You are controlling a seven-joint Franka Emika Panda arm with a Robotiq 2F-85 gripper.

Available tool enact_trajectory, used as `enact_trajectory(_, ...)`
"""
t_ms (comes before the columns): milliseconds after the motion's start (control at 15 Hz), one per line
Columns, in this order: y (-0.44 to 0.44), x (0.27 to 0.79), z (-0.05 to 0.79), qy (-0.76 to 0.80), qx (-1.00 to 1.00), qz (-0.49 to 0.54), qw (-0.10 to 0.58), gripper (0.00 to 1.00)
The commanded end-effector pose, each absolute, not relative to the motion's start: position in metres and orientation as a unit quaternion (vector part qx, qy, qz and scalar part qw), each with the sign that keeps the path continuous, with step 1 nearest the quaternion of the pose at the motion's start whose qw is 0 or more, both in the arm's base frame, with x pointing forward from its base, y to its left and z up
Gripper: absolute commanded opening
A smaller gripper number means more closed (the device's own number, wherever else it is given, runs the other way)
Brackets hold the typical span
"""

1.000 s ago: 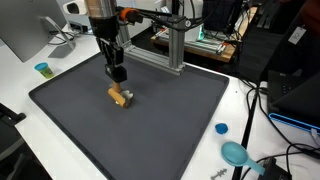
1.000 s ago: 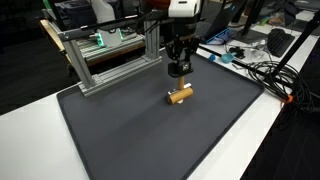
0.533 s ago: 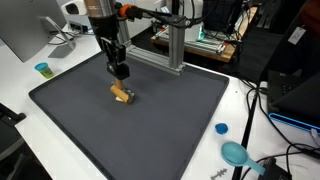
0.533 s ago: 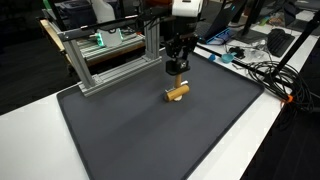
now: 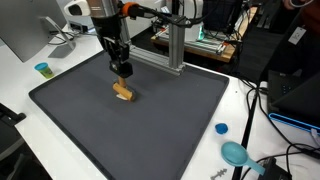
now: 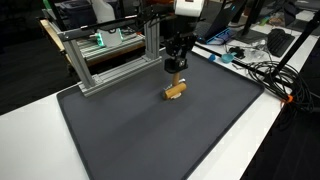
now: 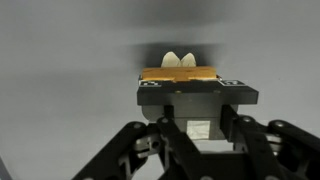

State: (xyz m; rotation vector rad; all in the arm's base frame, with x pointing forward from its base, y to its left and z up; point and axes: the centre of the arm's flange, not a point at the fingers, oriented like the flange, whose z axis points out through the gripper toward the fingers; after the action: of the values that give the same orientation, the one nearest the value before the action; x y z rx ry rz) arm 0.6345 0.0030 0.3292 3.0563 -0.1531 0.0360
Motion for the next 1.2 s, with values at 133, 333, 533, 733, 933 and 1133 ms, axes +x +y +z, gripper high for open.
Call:
enact_trajectory(133,0.004,0.626,0.295,-0.043,0.996,-0.054,0.058,0.21)
enact_trajectory(333,0.004,0.623,0.285,-0.046,0.994,-0.082,0.061,0.21)
enact_trajectory(533,0.0,0.617,0.277,-0.05,0.99,-0.117,0.064,0.21)
enact_trajectory(733,-0.008,0.608,0.303,-0.017,0.994,-0.102,0.04,0.21)
enact_trajectory(933,-0.018,0.606,0.349,0.037,0.999,-0.032,0.006,0.21)
enact_trajectory(1133,-0.021,0.619,0.388,0.098,0.995,0.02,0.003,0.21)
